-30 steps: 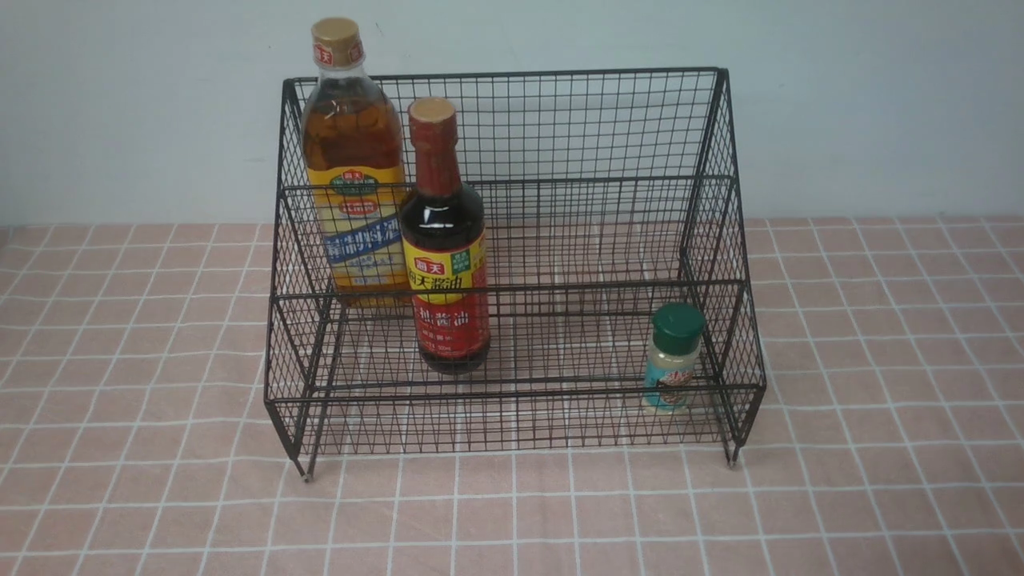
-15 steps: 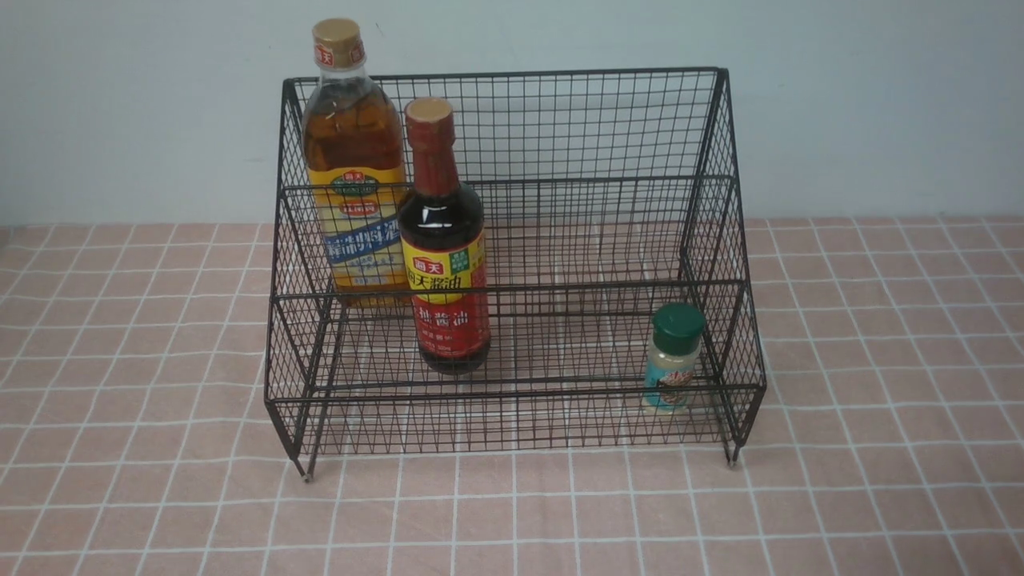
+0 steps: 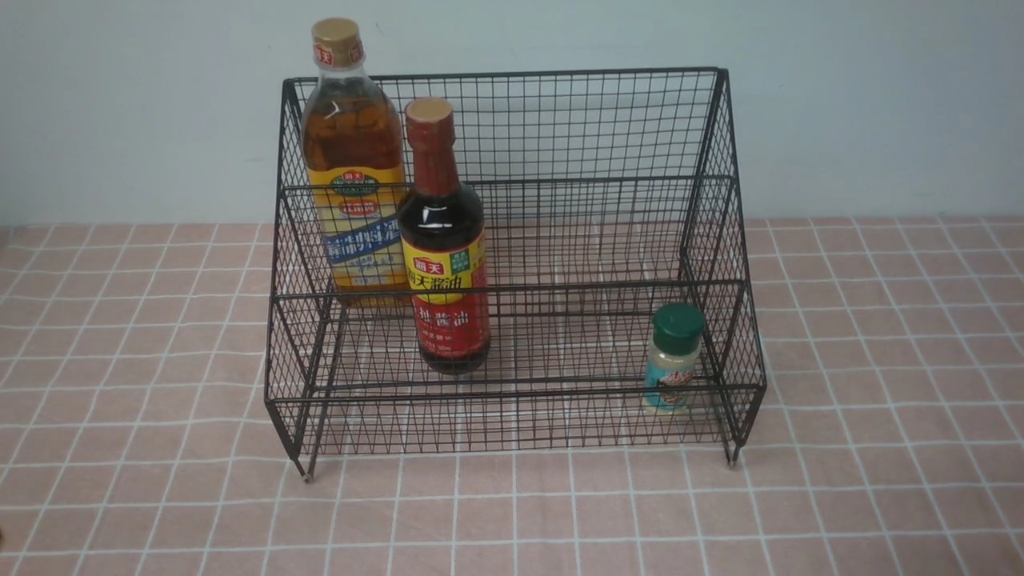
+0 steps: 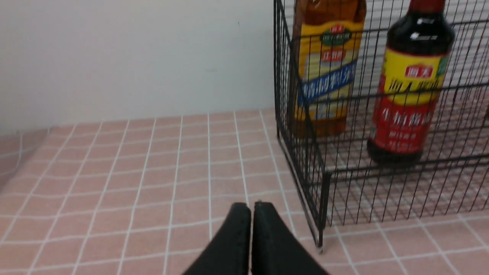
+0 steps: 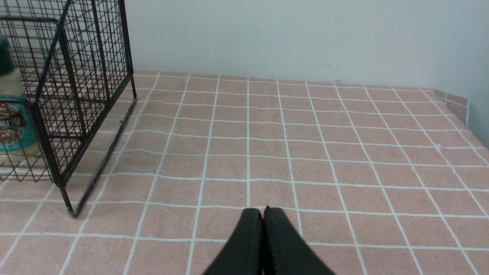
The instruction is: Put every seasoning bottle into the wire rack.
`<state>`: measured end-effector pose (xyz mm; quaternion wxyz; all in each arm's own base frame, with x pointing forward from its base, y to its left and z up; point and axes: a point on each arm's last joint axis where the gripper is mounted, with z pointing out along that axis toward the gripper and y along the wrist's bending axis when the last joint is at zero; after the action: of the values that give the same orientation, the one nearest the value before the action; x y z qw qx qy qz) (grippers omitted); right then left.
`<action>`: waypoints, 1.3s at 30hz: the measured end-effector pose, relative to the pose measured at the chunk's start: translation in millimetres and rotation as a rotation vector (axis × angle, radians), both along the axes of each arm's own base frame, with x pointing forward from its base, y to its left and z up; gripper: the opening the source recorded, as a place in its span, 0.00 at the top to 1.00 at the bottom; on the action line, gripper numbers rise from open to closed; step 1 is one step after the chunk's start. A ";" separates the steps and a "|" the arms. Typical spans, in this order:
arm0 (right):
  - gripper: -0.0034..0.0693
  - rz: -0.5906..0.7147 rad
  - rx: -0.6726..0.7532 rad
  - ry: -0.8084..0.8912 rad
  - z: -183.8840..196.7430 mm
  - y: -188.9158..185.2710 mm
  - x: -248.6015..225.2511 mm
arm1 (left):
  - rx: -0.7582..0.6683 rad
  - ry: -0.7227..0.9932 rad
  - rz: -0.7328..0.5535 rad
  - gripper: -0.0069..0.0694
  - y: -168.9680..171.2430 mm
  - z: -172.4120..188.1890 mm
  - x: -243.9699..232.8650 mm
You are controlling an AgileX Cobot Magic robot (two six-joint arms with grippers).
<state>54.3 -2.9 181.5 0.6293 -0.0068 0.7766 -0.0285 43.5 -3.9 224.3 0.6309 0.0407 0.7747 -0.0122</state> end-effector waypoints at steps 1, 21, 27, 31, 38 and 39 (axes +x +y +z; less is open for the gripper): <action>0.97 0.000 0.000 0.000 0.0 0.0 0.0 | 0.002 0.013 0.001 0.92 0.0 -6.4 1.2; 0.97 0.000 0.000 0.000 0.0 0.0 0.0 | 0.009 0.106 0.004 0.92 -0.1 -53.1 8.6; 0.97 0.000 0.000 0.000 0.0 0.0 0.0 | 0.009 0.106 0.004 0.92 -0.1 -53.1 8.6; 0.97 0.000 0.000 0.000 0.0 0.0 0.0 | 0.009 0.106 0.004 0.92 -0.1 -53.1 8.6; 0.97 0.000 0.000 0.000 0.0 0.0 0.0 | 0.009 0.106 0.004 0.92 -0.1 -53.1 8.6; 0.97 0.000 0.000 0.000 0.0 0.0 0.0 | 0.009 0.106 0.004 0.92 -0.1 -53.1 8.6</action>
<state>54.3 -2.9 181.5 0.6293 -0.0068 0.7766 -0.0285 52.0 -4.0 171.2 0.5888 0.0414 0.8072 -0.0094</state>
